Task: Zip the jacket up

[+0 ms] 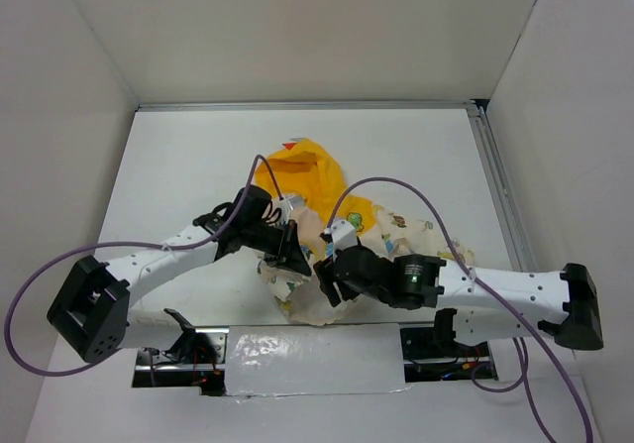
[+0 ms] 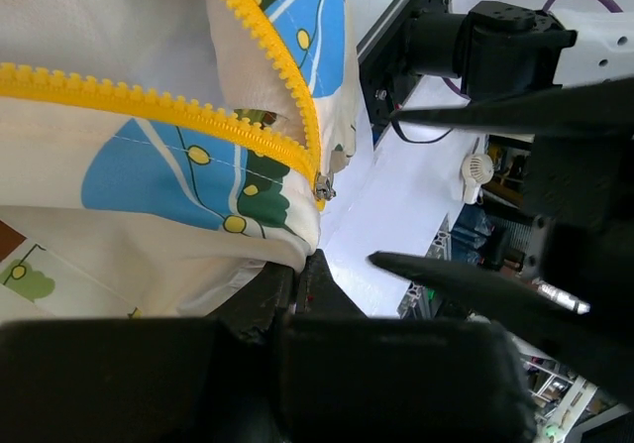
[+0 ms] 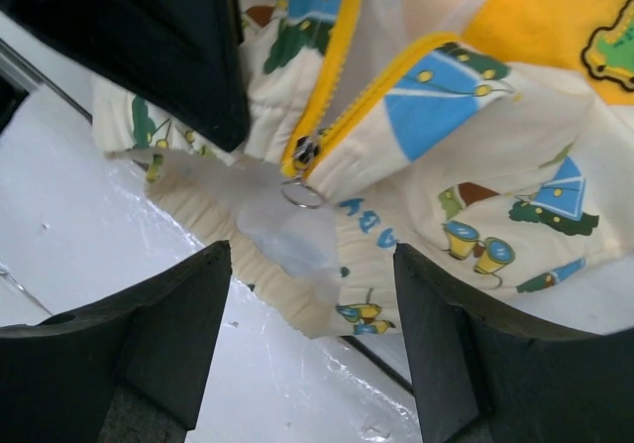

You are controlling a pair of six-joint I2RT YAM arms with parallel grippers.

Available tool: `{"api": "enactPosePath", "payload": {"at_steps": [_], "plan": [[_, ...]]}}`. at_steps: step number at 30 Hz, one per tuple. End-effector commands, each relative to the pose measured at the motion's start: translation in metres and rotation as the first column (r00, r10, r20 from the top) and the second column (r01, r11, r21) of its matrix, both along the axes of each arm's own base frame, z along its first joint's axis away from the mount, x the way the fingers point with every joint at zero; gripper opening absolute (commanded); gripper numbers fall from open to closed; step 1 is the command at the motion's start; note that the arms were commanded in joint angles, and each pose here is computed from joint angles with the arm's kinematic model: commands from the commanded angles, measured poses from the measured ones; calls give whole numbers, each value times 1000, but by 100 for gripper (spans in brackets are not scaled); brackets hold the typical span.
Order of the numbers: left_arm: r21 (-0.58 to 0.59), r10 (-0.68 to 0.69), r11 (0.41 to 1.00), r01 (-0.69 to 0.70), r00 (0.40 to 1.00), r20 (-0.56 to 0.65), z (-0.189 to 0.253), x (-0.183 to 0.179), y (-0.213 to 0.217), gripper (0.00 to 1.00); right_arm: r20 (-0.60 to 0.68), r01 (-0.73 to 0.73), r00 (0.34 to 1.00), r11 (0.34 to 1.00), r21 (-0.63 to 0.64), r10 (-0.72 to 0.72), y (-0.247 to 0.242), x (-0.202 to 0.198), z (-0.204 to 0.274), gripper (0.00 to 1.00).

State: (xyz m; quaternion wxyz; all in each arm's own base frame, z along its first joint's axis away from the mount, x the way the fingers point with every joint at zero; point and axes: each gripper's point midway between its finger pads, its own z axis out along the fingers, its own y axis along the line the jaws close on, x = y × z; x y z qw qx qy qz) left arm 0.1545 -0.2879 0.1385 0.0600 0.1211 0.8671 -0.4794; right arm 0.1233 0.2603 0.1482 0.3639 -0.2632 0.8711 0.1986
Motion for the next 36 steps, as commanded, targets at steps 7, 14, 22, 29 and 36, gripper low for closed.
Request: {"api": "enactPosePath", "payload": {"at_steps": [7, 14, 22, 29, 36], "plan": [[-40, 22, 999, -21, 999, 25, 23, 3, -2, 0, 117, 102, 989, 991, -81, -93, 26, 10, 3, 69], [-52, 17, 999, -15, 1000, 22, 24, -1, -2, 0, 119, 144, 984, 985, -95, -132, 30, 14, -10, 57], [-68, 3, 998, -2, 1000, 24, 26, -1, -4, 0, 143, 176, 977, 979, -99, -161, 32, 20, -13, 50], [-60, -5, 998, 6, 1000, 14, 21, 1, -6, 0, 137, 170, 978, 983, -75, -159, 36, 19, -6, 30], [-39, -1, 999, 3, 999, 35, 17, 2, -4, 0, 94, 109, 990, 993, -34, -105, 41, 9, 4, 10]]}}
